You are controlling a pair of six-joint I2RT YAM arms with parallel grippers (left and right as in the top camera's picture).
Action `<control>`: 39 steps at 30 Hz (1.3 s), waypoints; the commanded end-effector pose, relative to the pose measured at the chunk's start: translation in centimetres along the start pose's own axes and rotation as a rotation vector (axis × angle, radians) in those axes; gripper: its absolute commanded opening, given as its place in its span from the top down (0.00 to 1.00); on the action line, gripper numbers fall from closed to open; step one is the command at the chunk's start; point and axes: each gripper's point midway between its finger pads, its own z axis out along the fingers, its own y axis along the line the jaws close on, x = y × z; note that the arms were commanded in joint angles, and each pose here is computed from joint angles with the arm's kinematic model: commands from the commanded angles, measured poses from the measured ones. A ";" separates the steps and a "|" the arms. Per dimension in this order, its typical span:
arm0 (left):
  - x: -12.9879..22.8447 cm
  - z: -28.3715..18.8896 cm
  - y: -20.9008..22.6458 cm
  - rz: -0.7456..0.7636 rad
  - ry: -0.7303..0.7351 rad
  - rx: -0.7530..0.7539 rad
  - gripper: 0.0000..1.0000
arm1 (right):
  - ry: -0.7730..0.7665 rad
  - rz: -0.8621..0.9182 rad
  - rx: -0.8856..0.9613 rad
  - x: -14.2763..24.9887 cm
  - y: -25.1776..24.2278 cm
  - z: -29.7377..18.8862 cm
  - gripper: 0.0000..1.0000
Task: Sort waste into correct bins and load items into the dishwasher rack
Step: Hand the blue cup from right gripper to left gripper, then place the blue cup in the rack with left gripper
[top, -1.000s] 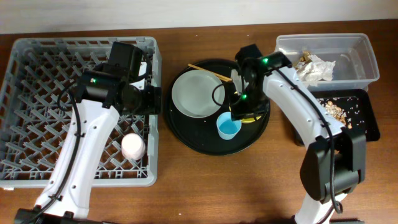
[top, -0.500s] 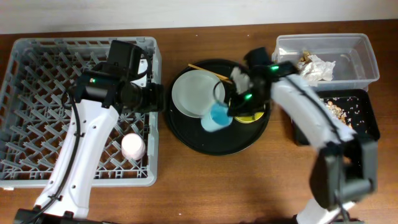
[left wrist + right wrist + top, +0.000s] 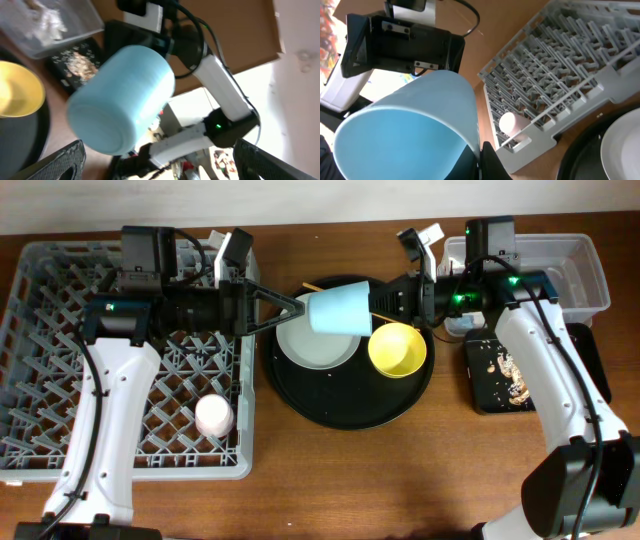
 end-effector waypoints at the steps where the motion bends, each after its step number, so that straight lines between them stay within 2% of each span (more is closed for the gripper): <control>1: 1.0 1.4 -1.8 0.053 0.056 0.106 0.06 | 0.011 -0.014 -0.069 -0.6 1.3 1.2 0.96; 4: 2.0 3.1 -2.2 0.090 0.101 0.113 0.06 | 0.010 -0.024 -0.083 -1.7 1.8 1.9 0.96; 10: 1.6 3.7 0.6 0.089 0.085 -0.044 0.06 | -0.003 -0.041 -0.090 -3.0 2.2 2.0 0.96; 19: 0.0 1.9 2.2 0.068 0.030 -0.068 0.05 | 0.005 -0.042 -0.110 -2.9 2.5 2.1 0.96; 33: 0.3 2.3 0.6 0.092 0.050 0.017 0.05 | 0.003 -0.081 -0.097 -4.0 3.3 4.4 0.96; 36: 0.5 2.3 -0.2 0.091 0.059 0.065 0.07 | -0.010 -0.082 -0.049 -4.2 2.7 5.4 0.96; 38: 0.5 2.3 -0.2 0.091 0.060 0.069 0.11 | -0.010 -0.082 -0.050 -4.2 2.8 5.5 0.96; 39: 0.5 2.3 -0.2 0.091 0.060 0.069 0.18 | -0.010 -0.082 -0.050 -4.2 2.8 5.5 0.96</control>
